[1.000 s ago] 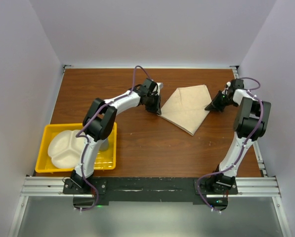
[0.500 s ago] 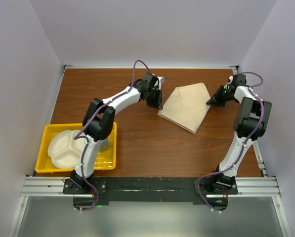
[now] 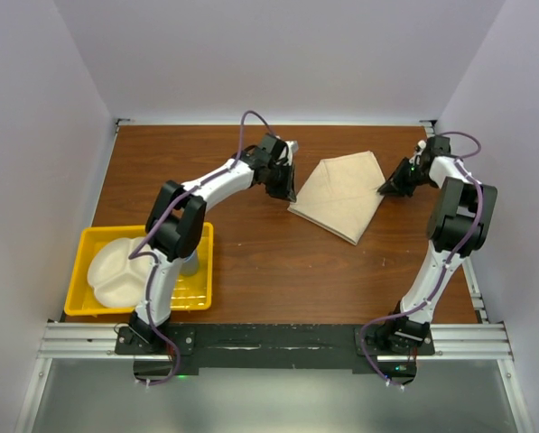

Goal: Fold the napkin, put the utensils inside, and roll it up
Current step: Roll the napkin at the center of the board.

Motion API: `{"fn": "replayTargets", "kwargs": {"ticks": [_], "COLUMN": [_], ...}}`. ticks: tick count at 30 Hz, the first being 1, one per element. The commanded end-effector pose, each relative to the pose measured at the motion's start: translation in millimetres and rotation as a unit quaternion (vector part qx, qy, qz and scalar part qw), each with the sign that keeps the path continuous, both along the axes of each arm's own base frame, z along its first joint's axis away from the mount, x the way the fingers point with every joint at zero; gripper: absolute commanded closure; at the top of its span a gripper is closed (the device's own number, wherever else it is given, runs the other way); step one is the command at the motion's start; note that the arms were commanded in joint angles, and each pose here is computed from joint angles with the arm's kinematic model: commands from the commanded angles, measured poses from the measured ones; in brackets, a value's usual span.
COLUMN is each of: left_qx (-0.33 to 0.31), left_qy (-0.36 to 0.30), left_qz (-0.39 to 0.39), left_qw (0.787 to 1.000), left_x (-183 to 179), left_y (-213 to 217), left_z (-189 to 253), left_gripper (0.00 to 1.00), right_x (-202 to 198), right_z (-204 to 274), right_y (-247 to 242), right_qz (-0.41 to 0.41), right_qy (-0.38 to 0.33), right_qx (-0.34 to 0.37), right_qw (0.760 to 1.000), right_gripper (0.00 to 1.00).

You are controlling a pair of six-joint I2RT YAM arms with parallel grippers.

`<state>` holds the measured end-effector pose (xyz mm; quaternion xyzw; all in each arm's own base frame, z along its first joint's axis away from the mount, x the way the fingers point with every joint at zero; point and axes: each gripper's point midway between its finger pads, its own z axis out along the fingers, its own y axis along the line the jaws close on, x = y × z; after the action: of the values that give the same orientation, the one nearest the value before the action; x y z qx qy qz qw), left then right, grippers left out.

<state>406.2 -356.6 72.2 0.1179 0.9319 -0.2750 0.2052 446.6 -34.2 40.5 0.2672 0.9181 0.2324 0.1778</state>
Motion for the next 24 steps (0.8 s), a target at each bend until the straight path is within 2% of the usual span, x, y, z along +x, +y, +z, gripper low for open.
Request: {"fn": "replayTargets", "kwargs": {"ticks": [1, 6, 10, 14, 16, 19, 21, 24], "left_qx": [-0.029, -0.005, 0.023, 0.075, 0.075, 0.063, 0.041, 0.01], "left_qy": [-0.001, -0.003, 0.005, -0.04, -0.07, -0.094, -0.105, -0.112], "left_qz": [0.007, 0.012, 0.014, 0.011, 0.016, 0.024, 0.025, 0.029], "left_qw": [1.0, 1.0, 1.0, 0.996, 0.995, 0.993, 0.993, 0.993], "left_x": [13, 20, 19, 32, 35, 32, 25, 9], "left_y": [-12, -7, 1, 17, 23, 28, 28, 32], "left_z": [-2, -21, -36, -15, 17, 57, 84, 109], "left_gripper": [0.79, 0.79, 0.79, 0.78, 0.73, 0.66, 0.63, 0.62], "right_x": [18, 25, 20, 16, 11, 3, -1, -12], "right_z": [37, 15, -3, 3, 15, 41, 55, 81], "right_y": [0, -1, -10, -21, -22, -28, -33, -18], "right_qz": [-0.007, -0.024, -0.02, -0.001, 0.002, 0.0, -0.006, 0.007], "right_qy": [-0.059, -0.053, -0.03, -0.027, -0.026, -0.034, -0.035, -0.044], "right_qx": [0.009, 0.017, -0.01, -0.053, -0.064, -0.093, -0.118, -0.138], "right_qw": [0.998, 0.998, 0.999, 0.998, 0.998, 0.995, 0.992, 0.989], "right_gripper": [0.8, 0.81, 0.81, 0.81, 0.78, 0.68, 0.56, 0.47]}}
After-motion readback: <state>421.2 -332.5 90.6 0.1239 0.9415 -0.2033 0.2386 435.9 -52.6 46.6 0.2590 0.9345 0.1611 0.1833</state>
